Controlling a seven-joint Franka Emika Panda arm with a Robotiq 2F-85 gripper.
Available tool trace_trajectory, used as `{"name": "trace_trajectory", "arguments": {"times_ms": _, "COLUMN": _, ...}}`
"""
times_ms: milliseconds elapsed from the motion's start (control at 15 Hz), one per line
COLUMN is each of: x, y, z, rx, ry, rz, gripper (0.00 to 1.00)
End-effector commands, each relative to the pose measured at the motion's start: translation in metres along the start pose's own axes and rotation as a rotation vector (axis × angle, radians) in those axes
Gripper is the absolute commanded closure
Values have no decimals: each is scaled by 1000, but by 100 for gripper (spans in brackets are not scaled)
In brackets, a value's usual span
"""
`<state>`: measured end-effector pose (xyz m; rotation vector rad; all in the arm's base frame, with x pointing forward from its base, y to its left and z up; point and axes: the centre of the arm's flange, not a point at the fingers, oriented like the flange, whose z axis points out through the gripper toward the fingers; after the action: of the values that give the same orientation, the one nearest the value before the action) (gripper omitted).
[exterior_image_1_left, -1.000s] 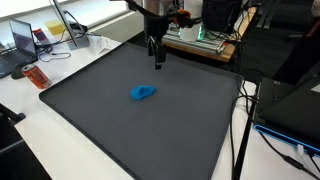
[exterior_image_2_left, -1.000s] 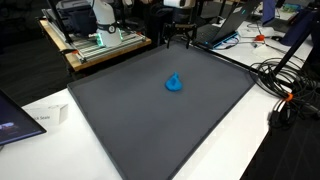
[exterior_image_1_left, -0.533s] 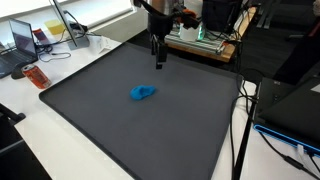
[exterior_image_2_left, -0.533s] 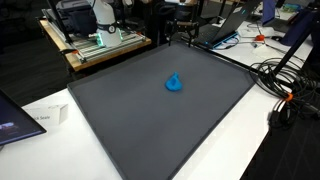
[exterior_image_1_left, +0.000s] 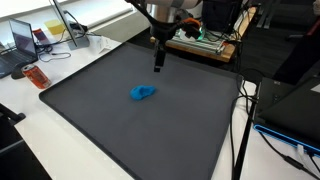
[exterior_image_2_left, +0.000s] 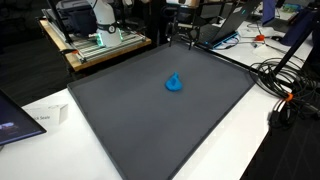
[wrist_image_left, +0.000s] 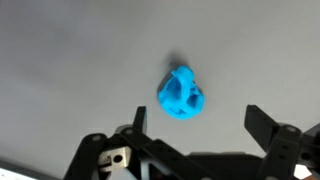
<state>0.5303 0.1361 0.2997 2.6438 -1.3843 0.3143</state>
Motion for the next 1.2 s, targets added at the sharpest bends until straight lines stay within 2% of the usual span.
{"name": "trace_trajectory", "arguments": {"times_ms": 0, "x": -10, "y": -14, "z": 1, "rx": -41, "ry": 50, "rz": 130, "gripper": 0}}
{"name": "trace_trajectory", "arguments": {"times_ms": 800, "x": -21, "y": -33, "z": 21, "rx": -96, "ry": 124, "rz": 556, "gripper": 0}}
{"name": "trace_trajectory", "arguments": {"times_ms": 1133, "x": -31, "y": -42, "z": 25, "rx": -97, "ry": 149, "rz": 690, "gripper": 0}}
